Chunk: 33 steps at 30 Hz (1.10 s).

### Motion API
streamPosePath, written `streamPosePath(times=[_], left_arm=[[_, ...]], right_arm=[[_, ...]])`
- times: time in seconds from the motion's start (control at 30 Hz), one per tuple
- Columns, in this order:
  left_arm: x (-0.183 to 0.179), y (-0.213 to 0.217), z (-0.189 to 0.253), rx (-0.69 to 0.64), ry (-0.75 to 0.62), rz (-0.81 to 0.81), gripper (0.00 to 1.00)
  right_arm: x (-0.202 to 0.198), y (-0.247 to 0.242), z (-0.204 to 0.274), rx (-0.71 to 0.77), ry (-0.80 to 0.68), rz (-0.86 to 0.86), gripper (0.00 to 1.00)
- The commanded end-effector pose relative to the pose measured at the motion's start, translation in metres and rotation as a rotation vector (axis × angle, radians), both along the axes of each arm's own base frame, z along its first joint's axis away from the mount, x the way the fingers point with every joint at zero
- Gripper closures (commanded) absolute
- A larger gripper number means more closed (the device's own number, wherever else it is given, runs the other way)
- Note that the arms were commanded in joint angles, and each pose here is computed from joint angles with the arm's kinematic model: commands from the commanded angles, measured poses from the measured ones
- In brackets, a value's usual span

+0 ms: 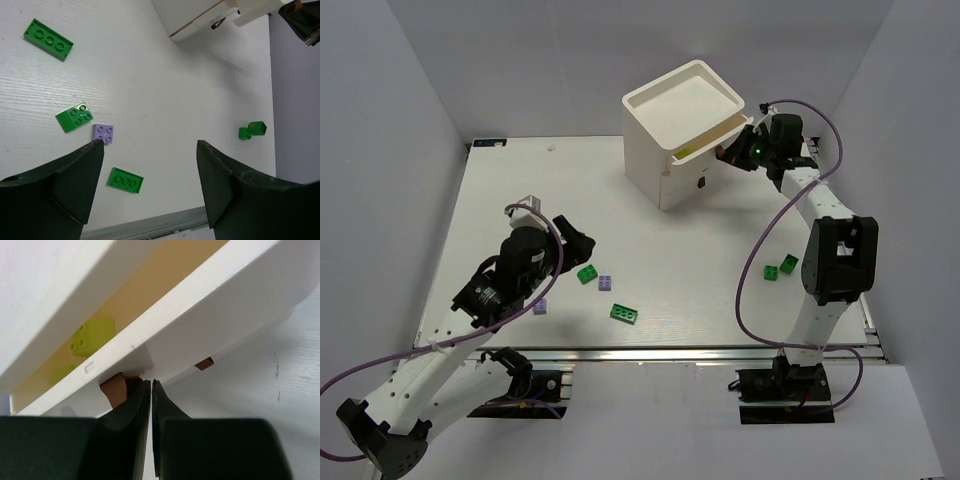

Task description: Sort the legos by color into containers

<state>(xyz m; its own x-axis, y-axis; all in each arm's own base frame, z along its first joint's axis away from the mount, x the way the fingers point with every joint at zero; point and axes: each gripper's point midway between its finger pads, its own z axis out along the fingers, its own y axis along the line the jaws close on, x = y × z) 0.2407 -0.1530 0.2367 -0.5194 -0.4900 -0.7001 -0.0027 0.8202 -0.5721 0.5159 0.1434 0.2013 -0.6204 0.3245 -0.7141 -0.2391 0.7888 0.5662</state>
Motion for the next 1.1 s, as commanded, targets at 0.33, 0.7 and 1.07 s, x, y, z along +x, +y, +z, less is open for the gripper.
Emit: streamPosePath(times=[0.33,0.7,1.07], left_arm=[[0.006,-0.001,-0.001,0.025,0.022,0.010,0.11],[0.004,0.001,-0.007,0.005,0.031,0.030,0.10],[0.006,-0.003,-0.017,0.025,0.062,0.019,0.10]], right_arm=[[0.045,0.041,0.041,0.101,-0.166,0.119,0.82],[0.008,0.038,0.022,0.035,-0.240,0.282,0.65],[0.009,0.028,-0.022,-0.134,-0.316,0.383,0.33]])
